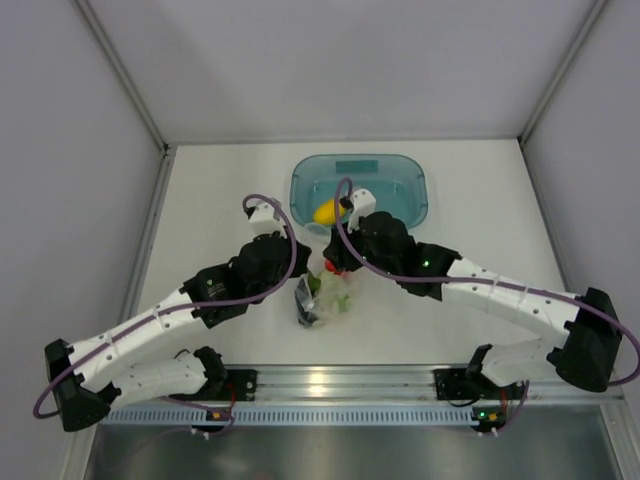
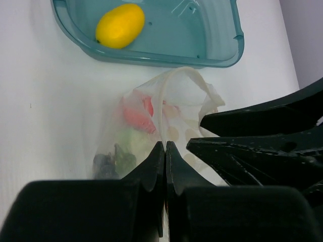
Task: Open the zip-top bag and remove the fake food
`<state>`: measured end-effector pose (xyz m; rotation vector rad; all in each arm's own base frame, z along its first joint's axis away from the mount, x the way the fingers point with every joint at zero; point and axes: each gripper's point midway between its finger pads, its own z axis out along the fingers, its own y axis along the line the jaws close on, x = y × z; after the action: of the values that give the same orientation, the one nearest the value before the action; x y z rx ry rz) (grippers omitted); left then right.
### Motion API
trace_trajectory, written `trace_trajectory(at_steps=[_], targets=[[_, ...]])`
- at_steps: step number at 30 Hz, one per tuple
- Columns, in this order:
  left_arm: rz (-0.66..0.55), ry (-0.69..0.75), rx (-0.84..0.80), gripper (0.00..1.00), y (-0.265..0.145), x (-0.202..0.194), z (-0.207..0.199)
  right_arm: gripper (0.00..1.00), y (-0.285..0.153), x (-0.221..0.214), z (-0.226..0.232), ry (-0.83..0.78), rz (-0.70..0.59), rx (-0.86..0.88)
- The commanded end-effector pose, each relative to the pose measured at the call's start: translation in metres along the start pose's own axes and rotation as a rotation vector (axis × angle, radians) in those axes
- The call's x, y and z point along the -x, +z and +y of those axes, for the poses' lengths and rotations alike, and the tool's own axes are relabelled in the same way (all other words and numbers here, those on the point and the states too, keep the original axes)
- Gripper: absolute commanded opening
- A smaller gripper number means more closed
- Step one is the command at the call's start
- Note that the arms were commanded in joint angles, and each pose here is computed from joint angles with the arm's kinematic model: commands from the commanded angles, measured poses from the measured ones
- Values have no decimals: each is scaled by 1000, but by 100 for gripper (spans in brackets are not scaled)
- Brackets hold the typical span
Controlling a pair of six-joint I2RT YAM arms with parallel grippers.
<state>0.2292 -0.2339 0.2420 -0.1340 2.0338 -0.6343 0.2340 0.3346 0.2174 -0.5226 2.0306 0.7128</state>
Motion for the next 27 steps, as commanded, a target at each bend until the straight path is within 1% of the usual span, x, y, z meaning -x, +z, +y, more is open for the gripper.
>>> trace_trajectory(at_steps=[1, 5, 9, 14, 16, 17, 19, 20, 22, 23, 27], targets=[[-48, -49, -38, 0, -3, 20, -16, 39, -24, 33, 9, 9, -115, -3], [-52, -49, -28, 0, -2, 20, -14, 40, -48, 44, 15, 5, -178, -15], [-43, -46, -24, 0, 0, 17, -14, 40, -70, 55, 5, 17, -221, -61], [-41, -50, -24, 0, 1, 16, -14, 42, -85, 58, 10, 22, -239, -16], [-40, -56, -33, 0, -1, 17, -16, 42, -82, 52, 18, 12, -215, 27], [-40, -58, -36, 0, -2, 18, -17, 44, -75, 45, 26, 1, -180, 68], [-36, -64, -50, 0, -4, 18, -19, 45, -68, 43, 34, -8, -148, 91], [-39, -67, -59, 0, -6, 20, -21, 46, -56, 30, 37, -21, -90, 97], [-40, -72, -67, 0, -8, 21, -23, 47, -43, 23, 38, -24, -51, 88], [-38, -77, -75, 0, -9, 21, -24, 47, -31, 12, 38, -26, -16, 82], [-37, -99, -124, 0, -11, 20, -31, 47, -3, -5, 50, 12, 16, 126]])
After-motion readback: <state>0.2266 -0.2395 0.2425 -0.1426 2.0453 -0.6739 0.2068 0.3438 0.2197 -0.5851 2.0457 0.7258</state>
